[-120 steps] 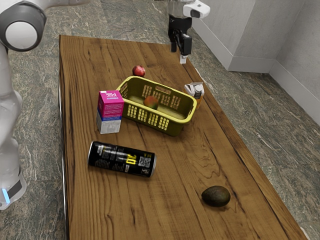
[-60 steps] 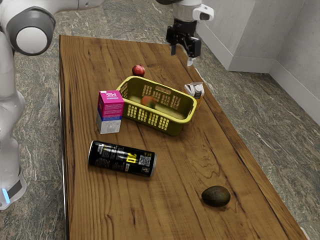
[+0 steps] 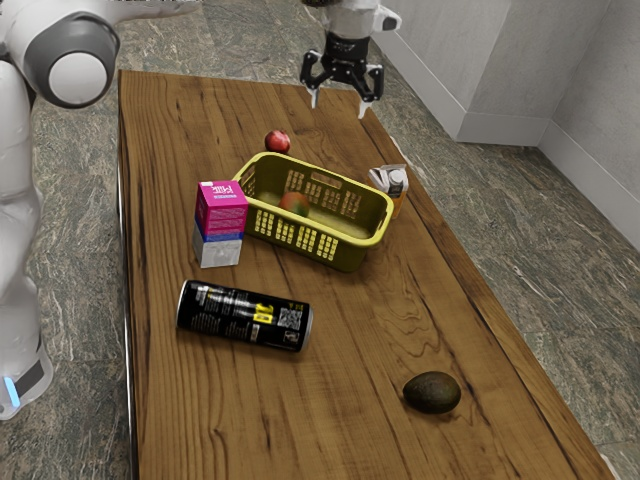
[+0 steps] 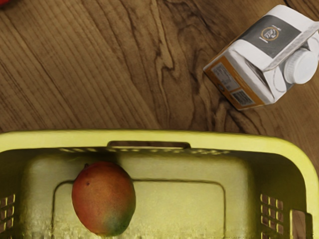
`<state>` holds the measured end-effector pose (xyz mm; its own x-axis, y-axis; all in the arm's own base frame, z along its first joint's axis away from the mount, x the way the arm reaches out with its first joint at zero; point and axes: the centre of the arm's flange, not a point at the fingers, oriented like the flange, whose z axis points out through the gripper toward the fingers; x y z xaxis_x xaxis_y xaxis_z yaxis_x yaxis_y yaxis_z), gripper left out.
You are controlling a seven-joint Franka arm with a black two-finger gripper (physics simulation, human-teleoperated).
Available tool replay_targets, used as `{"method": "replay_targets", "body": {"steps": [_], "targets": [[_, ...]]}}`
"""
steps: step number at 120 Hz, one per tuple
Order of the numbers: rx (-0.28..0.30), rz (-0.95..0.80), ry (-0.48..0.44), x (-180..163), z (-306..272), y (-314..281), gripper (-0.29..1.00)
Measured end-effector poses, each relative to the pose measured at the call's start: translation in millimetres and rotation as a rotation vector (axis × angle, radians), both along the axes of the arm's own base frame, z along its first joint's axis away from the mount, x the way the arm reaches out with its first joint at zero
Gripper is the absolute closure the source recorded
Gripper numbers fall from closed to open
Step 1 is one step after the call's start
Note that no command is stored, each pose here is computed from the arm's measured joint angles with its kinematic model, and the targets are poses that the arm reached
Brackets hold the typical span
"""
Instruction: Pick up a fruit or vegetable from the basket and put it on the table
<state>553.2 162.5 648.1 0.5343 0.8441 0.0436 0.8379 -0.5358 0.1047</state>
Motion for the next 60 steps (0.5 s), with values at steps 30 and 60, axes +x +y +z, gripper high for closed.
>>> {"method": "replay_targets", "body": {"steps": [30,60], "targets": [[-0.030,0.141,0.074,-6.8,-46.0,4.9,0.00],[-0.044,0.264,0.102,-13.6,-77.9,21.7,0.00]]}}
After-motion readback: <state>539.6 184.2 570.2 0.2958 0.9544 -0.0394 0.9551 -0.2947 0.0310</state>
